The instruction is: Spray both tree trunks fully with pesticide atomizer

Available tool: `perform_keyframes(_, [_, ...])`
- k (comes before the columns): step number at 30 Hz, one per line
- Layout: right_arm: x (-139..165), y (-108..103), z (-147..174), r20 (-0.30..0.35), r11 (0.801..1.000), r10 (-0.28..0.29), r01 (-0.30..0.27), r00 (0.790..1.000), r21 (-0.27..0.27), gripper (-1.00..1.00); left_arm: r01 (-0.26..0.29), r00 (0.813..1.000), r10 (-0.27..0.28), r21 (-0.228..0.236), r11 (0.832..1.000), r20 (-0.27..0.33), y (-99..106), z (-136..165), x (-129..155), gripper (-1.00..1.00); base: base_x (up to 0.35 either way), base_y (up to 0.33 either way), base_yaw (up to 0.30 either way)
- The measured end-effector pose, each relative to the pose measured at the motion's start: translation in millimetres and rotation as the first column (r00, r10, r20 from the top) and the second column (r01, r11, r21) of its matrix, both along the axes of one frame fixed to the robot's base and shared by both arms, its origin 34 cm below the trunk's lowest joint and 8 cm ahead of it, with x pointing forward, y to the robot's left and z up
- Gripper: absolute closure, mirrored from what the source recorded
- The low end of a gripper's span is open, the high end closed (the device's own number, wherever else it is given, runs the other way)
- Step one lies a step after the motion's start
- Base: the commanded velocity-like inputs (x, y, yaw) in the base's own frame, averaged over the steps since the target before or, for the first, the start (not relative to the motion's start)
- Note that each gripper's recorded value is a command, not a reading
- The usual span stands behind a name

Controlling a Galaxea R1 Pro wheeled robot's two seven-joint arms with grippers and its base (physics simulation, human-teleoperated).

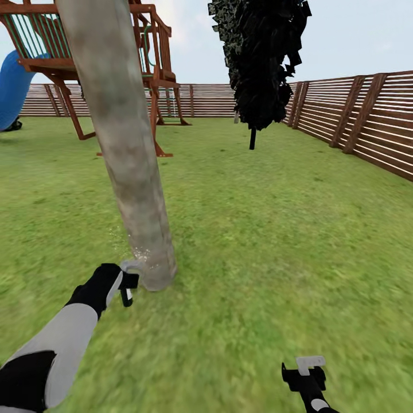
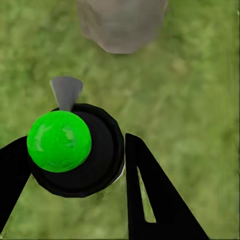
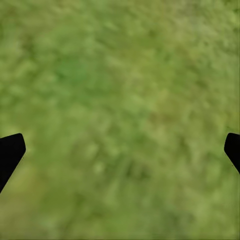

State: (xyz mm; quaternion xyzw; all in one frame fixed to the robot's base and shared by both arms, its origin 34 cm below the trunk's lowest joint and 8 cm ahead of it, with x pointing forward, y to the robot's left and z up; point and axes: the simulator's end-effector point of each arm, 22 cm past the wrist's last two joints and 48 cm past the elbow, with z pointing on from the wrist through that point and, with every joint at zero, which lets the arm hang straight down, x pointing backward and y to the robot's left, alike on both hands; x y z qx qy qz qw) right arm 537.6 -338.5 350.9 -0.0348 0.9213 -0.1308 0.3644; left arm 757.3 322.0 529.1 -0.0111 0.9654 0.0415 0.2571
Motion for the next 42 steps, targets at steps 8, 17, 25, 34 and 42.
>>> perform_keyframes(8, [0, -1, 0, 0.0, 1.0, 0.0, 0.0, 1.0, -0.001, -1.0, 0.044, 0.999, -0.045, -0.085, 0.995, 0.001, 0, 50, 31, 1.0, 0.0, 0.0, 0.0])
perform_keyframes(17, [0, -1, 0, 0.0, 1.0, 0.0, 0.0, 1.0, -0.001, -1.0, 0.016, 0.999, -0.019, -0.103, 0.995, -0.026, 37, 81, 37, 1.0, 0.0, 0.0, 0.0])
perform_keyframes(25, [0, -1, 0, 0.001, 1.0, -0.001, 0.001, 1.0, -0.002, -1.0, 0.021, 0.999, -0.022, -0.05, 0.999, -0.027, 58, 89, 38, 1.0, 0.015, -0.045, 0.129])
perform_keyframes(34, [0, -1, 0, 0.001, 1.0, -0.001, 0.001, 1.0, -0.002, -1.0, 0.036, 0.999, -0.038, -0.038, 0.999, -0.039, 54, 85, 35, 1.0, 0.031, -0.265, 0.002])
perform_keyframes(42, [0, -1, 0, 0.001, 1.0, -0.001, 0.001, 1.0, -0.002, -1.0, 0.036, 0.999, -0.038, -0.038, 0.999, -0.036, 54, 86, 36, 1.0, 0.0, -0.274, 0.0])
